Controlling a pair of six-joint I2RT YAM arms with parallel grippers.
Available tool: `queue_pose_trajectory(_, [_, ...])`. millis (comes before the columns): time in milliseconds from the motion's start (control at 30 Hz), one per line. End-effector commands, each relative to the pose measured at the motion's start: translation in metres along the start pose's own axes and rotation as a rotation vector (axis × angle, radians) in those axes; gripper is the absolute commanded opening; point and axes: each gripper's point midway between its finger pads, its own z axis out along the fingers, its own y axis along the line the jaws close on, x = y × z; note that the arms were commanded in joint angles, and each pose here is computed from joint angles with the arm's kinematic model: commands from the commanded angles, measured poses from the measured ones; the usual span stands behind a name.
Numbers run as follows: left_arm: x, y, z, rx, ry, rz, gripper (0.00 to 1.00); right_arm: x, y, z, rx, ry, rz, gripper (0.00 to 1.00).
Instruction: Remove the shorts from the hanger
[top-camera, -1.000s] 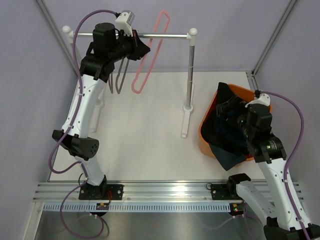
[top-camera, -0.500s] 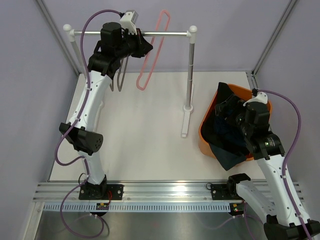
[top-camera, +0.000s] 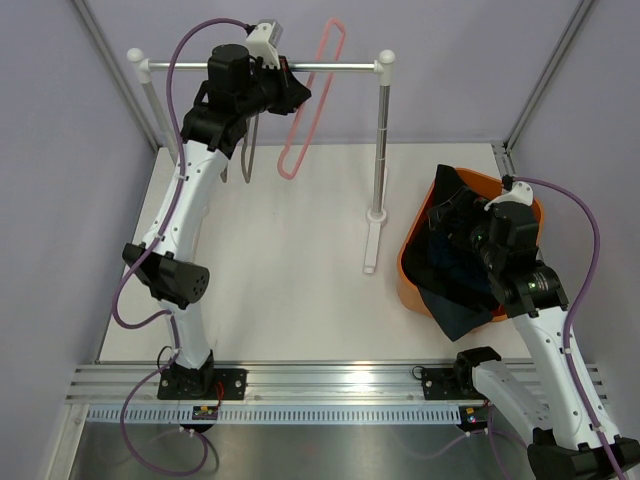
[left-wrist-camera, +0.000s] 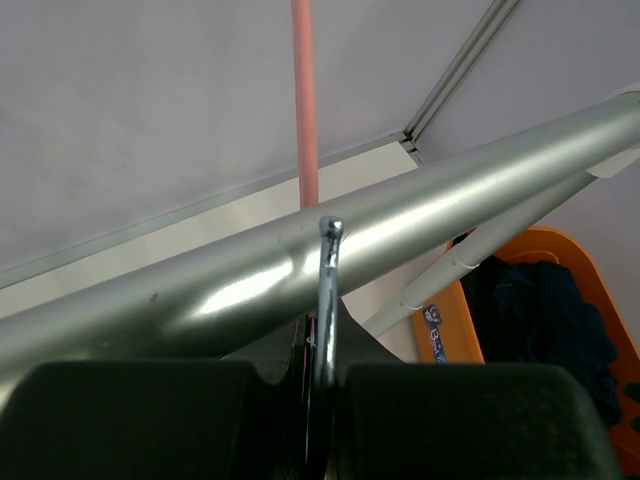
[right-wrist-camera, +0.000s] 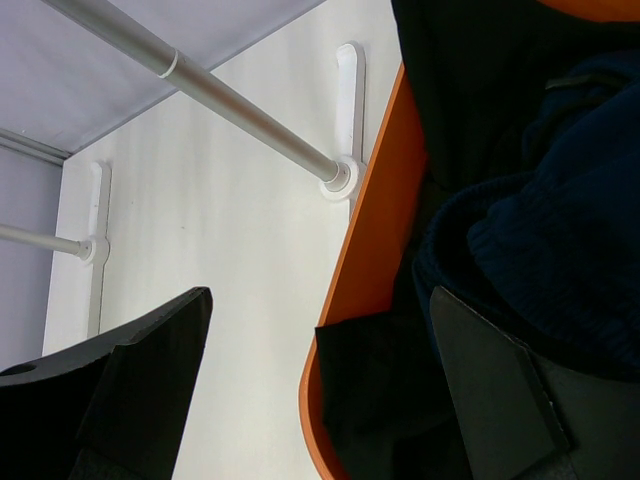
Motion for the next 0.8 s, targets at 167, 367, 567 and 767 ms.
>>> queue_pose_trajectory(167, [-0.023,-0.005,0.003,0.005,-0.081,0.029,0.00,-0.013,0.011,-0.002,-0.045,-0.039,-0.007,0.99])
queue_pose_trajectory(367, [-0.017,-0.003,0.005,-0.002,-0.065,0.027,0.01,-0.011,0.010,-0.002,-0.046,-0.036,-0.007,1.00])
queue_pose_trajectory(567, [-0.016,-0.005,0.006,-0.002,-0.063,0.028,0.05,-0.008,0.008,0.000,-0.042,-0.031,-0.004,0.99])
queue_pose_trajectory(767, [-0.017,-0.006,0.005,-0.008,-0.065,0.028,0.05,-0.006,0.007,0.001,-0.042,-0.026,-0.006,0.99])
